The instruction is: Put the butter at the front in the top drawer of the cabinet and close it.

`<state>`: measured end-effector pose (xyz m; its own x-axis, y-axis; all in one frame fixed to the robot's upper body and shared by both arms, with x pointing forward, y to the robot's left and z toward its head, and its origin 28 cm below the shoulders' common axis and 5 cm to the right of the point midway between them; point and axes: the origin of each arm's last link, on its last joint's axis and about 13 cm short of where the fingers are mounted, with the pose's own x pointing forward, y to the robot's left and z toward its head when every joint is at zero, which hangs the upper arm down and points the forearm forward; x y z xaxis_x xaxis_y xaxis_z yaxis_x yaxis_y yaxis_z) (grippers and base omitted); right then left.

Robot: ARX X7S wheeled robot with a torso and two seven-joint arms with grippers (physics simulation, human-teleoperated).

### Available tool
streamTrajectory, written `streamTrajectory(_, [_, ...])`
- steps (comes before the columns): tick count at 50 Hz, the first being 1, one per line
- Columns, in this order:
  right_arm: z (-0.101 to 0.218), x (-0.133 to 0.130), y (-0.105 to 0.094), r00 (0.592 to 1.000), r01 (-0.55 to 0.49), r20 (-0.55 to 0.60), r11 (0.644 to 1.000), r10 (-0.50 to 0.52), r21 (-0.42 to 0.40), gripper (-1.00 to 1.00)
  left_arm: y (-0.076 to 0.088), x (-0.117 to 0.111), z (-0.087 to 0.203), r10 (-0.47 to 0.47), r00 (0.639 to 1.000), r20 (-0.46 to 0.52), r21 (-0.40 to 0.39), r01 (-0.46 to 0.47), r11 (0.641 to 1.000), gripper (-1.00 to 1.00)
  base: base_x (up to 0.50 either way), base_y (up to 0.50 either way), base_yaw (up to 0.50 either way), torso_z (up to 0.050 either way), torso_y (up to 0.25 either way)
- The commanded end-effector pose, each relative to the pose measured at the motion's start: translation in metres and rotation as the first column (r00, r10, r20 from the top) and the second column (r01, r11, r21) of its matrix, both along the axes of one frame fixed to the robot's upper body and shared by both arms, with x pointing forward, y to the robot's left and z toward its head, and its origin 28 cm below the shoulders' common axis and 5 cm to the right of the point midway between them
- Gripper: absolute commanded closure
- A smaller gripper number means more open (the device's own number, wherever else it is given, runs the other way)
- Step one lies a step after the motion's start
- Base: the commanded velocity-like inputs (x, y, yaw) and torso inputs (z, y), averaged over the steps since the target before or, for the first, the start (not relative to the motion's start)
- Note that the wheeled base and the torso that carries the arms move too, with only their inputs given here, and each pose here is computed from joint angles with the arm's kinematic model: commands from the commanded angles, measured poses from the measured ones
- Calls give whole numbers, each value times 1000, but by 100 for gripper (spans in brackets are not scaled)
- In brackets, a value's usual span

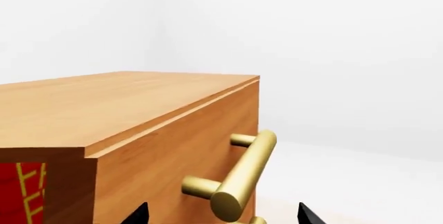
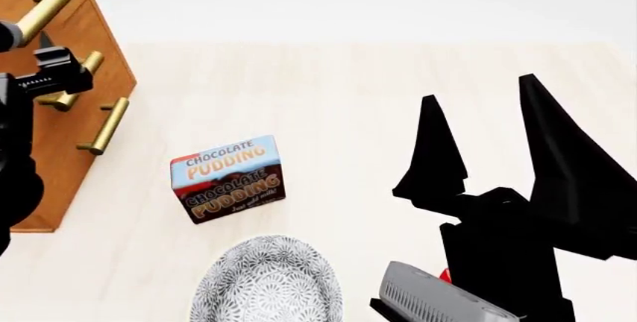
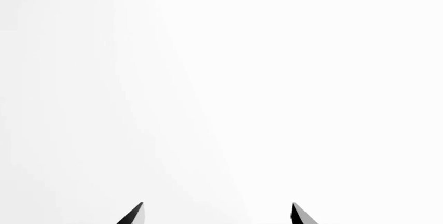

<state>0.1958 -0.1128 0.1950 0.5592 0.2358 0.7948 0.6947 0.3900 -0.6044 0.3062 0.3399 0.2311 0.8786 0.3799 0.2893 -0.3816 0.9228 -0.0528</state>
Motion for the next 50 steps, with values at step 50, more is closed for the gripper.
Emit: streamTrajectory(50, [-1, -3, -1, 1000, 8, 3, 1000, -8, 8, -100, 30, -29, 19, 348, 934, 80, -122, -337, 934, -100, -3, 3, 8, 0, 1])
